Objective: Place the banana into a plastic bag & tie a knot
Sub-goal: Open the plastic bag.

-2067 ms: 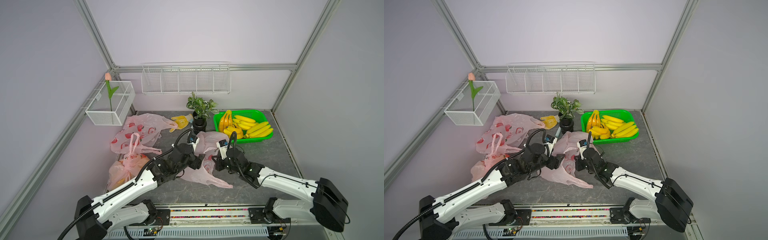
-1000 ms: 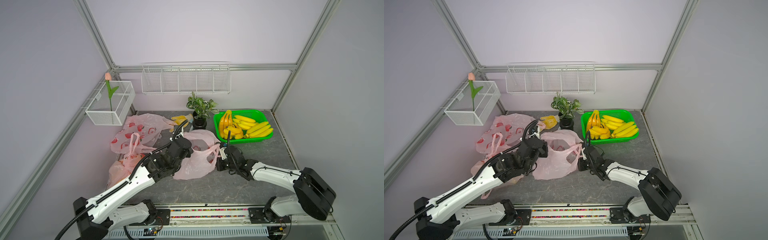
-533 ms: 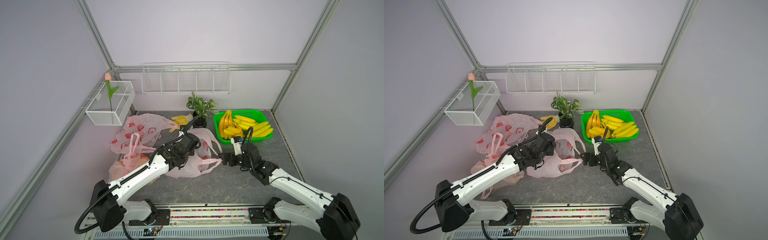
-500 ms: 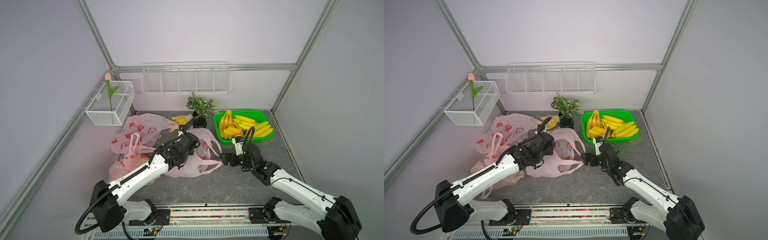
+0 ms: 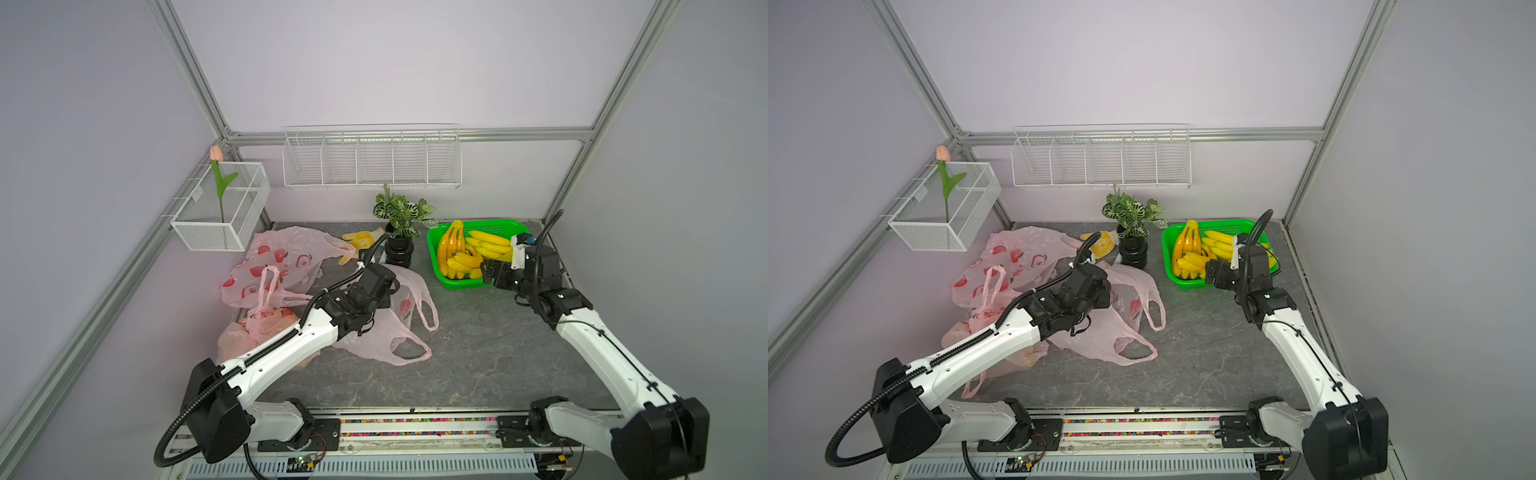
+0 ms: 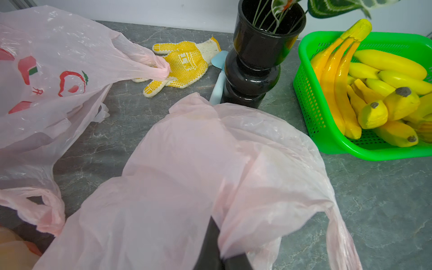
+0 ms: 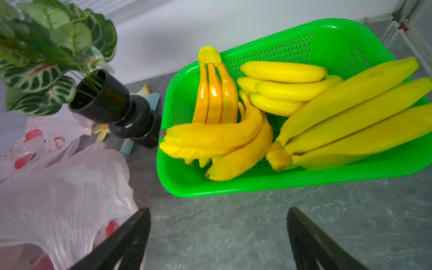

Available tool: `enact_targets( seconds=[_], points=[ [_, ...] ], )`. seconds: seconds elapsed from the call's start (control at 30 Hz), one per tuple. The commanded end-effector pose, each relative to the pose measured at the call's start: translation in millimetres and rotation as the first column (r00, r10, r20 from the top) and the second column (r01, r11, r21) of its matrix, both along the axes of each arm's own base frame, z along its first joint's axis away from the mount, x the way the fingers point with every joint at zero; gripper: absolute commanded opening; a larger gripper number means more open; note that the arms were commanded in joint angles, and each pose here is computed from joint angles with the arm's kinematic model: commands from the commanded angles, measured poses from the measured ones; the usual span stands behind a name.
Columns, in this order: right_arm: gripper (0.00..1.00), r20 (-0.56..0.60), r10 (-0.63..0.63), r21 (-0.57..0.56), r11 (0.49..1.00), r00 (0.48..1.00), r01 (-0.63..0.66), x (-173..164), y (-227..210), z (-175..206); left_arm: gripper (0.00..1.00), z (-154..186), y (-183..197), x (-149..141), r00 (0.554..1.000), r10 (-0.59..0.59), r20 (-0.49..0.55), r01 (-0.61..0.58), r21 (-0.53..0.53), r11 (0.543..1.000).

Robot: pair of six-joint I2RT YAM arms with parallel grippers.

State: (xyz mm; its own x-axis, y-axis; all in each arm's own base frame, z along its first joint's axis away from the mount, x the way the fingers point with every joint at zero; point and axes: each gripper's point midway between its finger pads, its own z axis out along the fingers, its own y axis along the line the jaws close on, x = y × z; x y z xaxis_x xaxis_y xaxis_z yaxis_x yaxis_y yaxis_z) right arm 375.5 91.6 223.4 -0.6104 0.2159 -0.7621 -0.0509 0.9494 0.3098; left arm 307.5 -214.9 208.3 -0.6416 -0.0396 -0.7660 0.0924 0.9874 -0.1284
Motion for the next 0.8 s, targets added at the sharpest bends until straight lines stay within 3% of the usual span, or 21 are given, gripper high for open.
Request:
enact_targets(
  seconds=[0.0,0.07,0.17,0.33,0.47,0.63,0.7,0.77],
  points=[
    [0.92,-0.069,-0.024,-0.046,0.999,0.997,0.02,17,-10,-15,0.0,-4,-4,2,1.0,0.004,-0.006,-0.004,-0.037,0.999],
    [0.92,-0.083,-0.03,-0.005,1.0,0.996,0.03,30,-11,-17,0.0,-7,-5,3,1.0,-0.001,-0.009,0.001,-0.037,0.999],
    [0.92,-0.08,0.081,0.008,0.997,0.993,-0.081,43,17,-16,0.0,-10,-6,3,1.0,-0.004,-0.009,0.004,-0.039,0.999],
    [0.92,-0.063,0.276,-0.167,0.945,0.959,-0.282,47,71,-23,0.0,-12,-4,5,1.0,-0.002,-0.011,0.002,-0.041,0.999],
    [0.92,-0.046,0.355,-0.258,0.898,0.934,-0.355,52,91,-28,0.0,-14,0,4,1.0,0.001,-0.015,-0.001,-0.041,0.999],
    [0.93,-0.073,0.321,-0.365,0.873,0.944,-0.325,67,92,-35,0.0,-20,4,5,1.0,0.004,-0.029,-0.006,-0.045,0.999],
    [1.0,-0.087,0.309,-0.384,0.867,0.947,-0.318,73,90,-37,0.0,-21,5,5,1.0,0.006,-0.031,-0.007,-0.045,0.999],
    [0.92,-0.105,0.293,-0.4,0.862,0.95,-0.31,77,88,-40,0.0,-23,5,5,0.999,0.005,-0.034,-0.007,-0.045,0.999]
  ],
)
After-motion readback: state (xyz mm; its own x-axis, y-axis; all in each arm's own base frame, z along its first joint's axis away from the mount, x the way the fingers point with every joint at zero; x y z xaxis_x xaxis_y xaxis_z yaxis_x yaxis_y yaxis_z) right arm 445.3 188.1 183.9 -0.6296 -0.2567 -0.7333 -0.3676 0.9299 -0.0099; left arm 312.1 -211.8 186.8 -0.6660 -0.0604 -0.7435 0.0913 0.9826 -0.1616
